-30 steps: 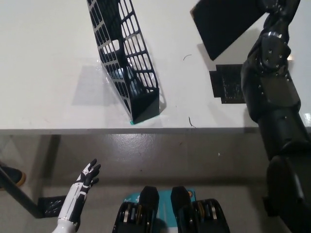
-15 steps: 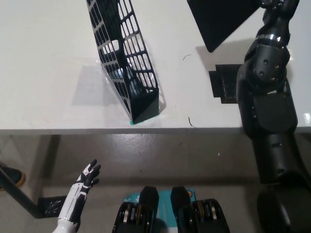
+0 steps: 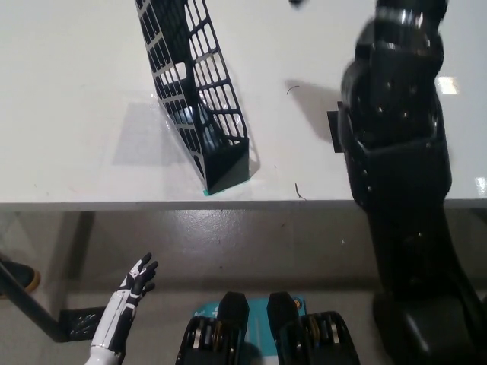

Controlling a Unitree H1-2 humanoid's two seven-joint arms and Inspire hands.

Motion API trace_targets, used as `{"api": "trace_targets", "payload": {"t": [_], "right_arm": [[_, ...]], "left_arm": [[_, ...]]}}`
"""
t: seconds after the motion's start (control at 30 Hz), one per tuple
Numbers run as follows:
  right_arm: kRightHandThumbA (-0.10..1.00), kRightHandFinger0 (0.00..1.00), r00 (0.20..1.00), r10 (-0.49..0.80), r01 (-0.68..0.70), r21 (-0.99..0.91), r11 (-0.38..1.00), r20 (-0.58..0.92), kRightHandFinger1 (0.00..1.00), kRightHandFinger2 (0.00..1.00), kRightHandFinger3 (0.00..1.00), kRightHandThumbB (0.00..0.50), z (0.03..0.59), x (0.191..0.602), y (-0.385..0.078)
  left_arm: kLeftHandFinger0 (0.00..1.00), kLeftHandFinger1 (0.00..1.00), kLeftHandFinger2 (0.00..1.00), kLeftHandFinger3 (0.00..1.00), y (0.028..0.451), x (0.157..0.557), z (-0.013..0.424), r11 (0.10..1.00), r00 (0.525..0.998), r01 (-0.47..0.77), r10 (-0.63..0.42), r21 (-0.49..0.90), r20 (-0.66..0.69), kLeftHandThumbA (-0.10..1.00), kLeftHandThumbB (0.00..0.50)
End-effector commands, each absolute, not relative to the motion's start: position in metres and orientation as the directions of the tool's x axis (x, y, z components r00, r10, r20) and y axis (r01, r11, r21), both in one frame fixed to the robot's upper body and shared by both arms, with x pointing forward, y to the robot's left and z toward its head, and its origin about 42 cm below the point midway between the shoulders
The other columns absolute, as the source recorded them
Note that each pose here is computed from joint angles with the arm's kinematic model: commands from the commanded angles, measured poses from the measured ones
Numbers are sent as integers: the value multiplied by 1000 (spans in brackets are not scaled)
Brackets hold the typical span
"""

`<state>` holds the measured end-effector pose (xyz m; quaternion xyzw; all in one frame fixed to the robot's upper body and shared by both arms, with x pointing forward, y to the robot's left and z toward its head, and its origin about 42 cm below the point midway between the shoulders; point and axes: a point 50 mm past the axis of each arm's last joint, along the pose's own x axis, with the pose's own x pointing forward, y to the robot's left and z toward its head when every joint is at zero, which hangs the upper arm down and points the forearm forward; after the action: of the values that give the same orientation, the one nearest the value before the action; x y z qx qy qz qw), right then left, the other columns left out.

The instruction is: A notebook is kept standing on the table on the right hand side and a black shelf is kept on the left hand side and the robot uses its right hand to grab the notebook and places it in the shelf

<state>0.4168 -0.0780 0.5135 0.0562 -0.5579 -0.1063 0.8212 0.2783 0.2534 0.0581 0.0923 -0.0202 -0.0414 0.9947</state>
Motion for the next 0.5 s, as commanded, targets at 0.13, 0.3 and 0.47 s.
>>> {"api": "trace_targets", "payload": {"t": [0.13,0.3,0.47], "right_arm": [[-100,0,137,-210,136,192,972,968,0,490,700,118,566,378,-47],[-100,0,210,-198,194,157,968,958,29,538,697,107,552,397,-42],[-100,0,325,-206,202,145,969,923,93,621,737,91,530,426,-31]], "left_arm": [[1000,1000,1000,1000,256,273,63,968,990,115,-130,225,52,1000,134],[1000,1000,1000,1000,256,272,62,967,990,115,-129,228,49,1000,140],[1000,1000,1000,1000,254,271,60,964,991,117,-130,237,43,1000,159]]}}
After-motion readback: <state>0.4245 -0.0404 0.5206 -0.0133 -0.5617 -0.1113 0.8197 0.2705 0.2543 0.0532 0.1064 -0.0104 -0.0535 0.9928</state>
